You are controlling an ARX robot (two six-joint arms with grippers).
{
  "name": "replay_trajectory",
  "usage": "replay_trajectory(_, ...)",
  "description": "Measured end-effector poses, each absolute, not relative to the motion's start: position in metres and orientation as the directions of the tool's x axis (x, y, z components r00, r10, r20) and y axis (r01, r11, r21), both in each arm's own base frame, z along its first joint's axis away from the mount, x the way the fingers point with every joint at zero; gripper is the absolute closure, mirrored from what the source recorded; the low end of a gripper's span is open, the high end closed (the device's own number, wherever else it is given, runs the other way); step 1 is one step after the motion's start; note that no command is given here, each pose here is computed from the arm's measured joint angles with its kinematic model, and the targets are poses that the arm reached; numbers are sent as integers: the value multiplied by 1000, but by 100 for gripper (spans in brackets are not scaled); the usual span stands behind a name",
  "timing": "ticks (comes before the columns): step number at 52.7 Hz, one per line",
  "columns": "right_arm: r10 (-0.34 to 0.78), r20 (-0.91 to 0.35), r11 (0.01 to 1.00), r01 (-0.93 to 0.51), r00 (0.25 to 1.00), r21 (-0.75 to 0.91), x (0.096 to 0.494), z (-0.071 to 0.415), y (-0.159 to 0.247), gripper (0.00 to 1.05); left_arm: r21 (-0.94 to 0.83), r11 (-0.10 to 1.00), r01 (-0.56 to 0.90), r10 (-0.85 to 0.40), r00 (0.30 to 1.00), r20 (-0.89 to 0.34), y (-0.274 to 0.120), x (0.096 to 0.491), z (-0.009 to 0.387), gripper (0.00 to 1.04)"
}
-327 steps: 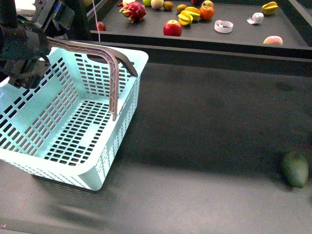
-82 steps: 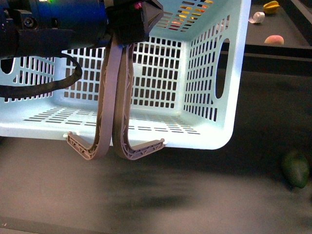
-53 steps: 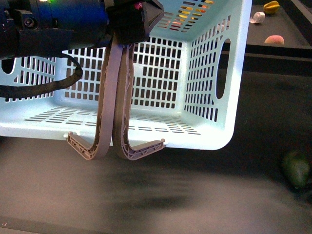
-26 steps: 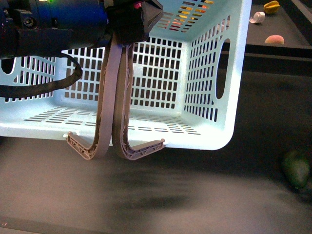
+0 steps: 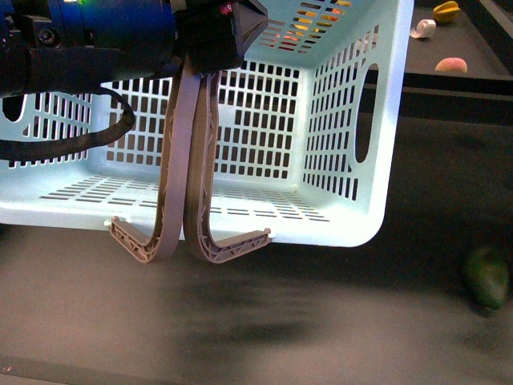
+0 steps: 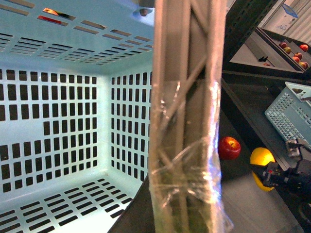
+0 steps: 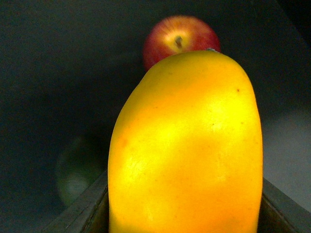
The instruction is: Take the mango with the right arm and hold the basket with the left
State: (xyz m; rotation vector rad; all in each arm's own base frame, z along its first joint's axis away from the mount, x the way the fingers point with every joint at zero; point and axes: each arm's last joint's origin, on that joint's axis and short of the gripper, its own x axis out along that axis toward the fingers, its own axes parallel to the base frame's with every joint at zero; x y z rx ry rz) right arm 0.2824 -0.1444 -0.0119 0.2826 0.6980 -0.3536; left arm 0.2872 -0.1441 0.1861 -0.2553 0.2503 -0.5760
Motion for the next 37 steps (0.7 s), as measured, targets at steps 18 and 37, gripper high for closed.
replay_trajectory(18,97,-484,964,39,870,263,280,104,-81,46,-306,809,502,-564,810,-161,-144,287,186,96)
replay_trajectory(37,412,-278,901,-343,868,265,263,188,16,47,-306,809,502,-564,810,-161,-144,287,186,96)
